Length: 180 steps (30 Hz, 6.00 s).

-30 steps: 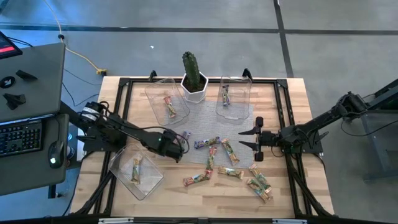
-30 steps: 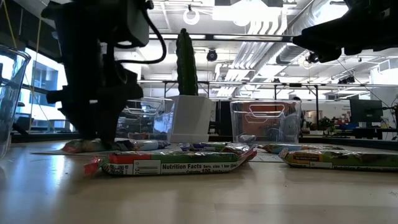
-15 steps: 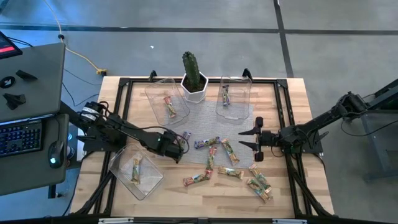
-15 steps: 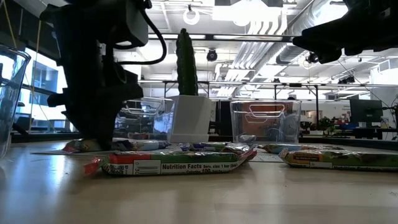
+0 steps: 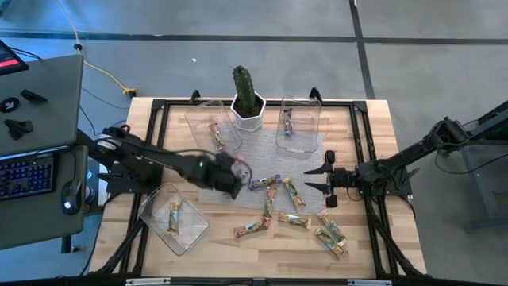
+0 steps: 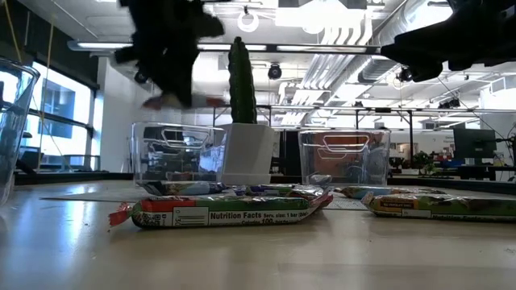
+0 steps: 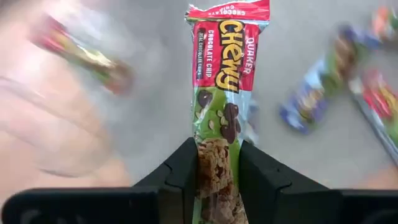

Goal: Pick and place Granola Bars by type
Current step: Put the red granola bar into the top left transparent bin

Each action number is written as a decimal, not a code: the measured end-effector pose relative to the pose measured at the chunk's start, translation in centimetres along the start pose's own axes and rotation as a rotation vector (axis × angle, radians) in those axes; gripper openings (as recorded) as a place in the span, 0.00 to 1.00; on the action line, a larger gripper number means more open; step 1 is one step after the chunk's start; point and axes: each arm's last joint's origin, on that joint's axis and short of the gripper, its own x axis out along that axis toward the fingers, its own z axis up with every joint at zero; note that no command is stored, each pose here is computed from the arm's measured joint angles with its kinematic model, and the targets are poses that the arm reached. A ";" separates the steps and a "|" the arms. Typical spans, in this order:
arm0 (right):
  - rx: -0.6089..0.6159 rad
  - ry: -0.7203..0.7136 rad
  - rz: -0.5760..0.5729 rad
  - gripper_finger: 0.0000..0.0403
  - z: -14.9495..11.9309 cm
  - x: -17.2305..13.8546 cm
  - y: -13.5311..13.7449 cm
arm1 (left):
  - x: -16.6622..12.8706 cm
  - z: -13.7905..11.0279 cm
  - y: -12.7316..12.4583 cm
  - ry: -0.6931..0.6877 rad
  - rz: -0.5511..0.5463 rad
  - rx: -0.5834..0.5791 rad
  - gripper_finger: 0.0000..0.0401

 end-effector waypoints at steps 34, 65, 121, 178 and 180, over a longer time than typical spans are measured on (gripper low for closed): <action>0.027 0.005 0.000 0.35 -0.1 0.1 0.0 | 11.2 7.2 11.5 0.258 -0.087 0.223 0.23; 0.012 -0.006 -0.001 0.35 0.0 0.1 0.0 | 7.6 10.2 10.7 0.276 -0.138 0.299 0.39; 0.028 0.048 0.005 0.35 -0.8 0.4 0.3 | 6.3 -10.1 -15.2 0.263 -0.507 0.624 0.39; 0.032 0.106 0.007 0.35 -1.6 0.7 0.5 | 12.2 9.6 9.5 0.533 0.300 0.297 0.26; 0.028 0.115 -0.002 0.35 -1.8 0.9 0.5 | 12.8 9.4 10.3 0.566 0.298 0.300 0.26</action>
